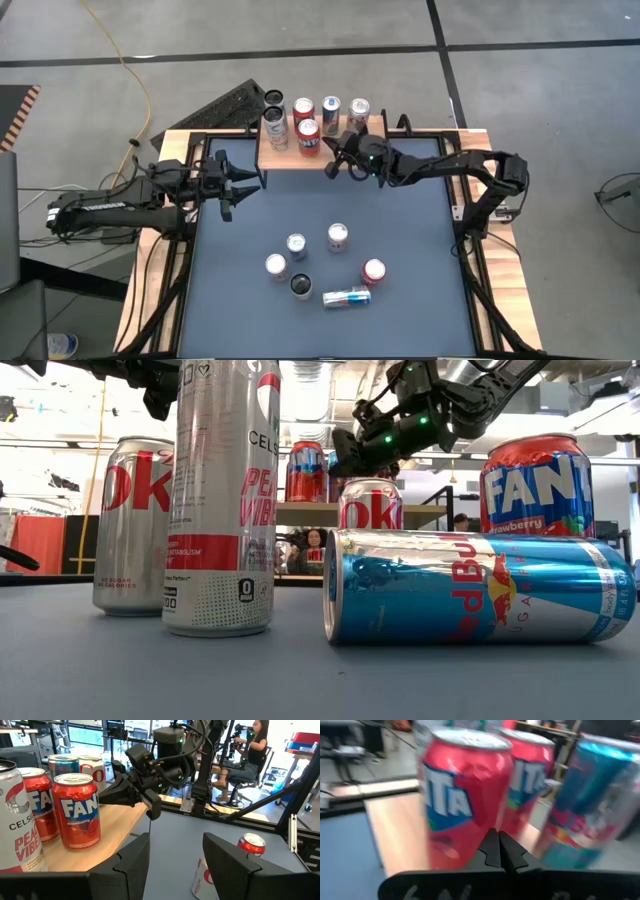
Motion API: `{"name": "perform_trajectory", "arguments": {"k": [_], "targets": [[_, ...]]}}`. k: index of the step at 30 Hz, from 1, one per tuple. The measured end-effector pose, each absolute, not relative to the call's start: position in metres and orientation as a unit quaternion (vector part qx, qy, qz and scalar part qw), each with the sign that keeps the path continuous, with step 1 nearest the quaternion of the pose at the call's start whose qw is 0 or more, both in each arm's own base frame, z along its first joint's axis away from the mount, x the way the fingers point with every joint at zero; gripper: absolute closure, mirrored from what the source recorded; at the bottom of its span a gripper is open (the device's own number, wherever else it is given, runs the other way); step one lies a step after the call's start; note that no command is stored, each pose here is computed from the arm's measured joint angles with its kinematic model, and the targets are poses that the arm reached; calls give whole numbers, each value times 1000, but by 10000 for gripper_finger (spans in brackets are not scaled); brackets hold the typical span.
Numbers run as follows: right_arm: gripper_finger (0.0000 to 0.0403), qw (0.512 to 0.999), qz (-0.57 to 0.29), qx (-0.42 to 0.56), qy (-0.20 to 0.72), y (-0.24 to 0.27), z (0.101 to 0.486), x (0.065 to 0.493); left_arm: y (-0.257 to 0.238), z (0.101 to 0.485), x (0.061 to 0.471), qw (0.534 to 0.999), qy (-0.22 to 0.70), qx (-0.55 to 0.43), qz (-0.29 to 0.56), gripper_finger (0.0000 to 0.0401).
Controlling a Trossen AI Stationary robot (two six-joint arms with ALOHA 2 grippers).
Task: Place canned beverage on shelf
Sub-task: Adjust the orange soda can
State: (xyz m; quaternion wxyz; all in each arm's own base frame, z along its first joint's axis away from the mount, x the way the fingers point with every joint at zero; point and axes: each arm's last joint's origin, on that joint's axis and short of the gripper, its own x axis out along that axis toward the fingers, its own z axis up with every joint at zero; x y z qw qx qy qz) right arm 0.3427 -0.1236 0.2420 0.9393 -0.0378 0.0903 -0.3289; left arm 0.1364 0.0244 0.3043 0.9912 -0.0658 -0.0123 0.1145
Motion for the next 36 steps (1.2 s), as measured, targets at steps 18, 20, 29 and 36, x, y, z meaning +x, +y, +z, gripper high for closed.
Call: {"name": "perform_trajectory", "arguments": {"k": [18, 20, 29, 36], "targets": [[403, 953, -292, -26, 82, -116, 244, 346, 24, 304, 137, 992, -10, -62, 112, 227], [403, 953, -292, -25, 80, -117, 244, 345, 24, 304, 136, 991, -10, -62, 114, 227], [403, 953, -295, -25, 69, -122, 246, 344, 24, 304, 136, 991, -10, -63, 115, 227], [403, 953, -294, -22, 64, -130, 247, 341, 24, 304, 136, 991, -13, -63, 115, 227]]}}
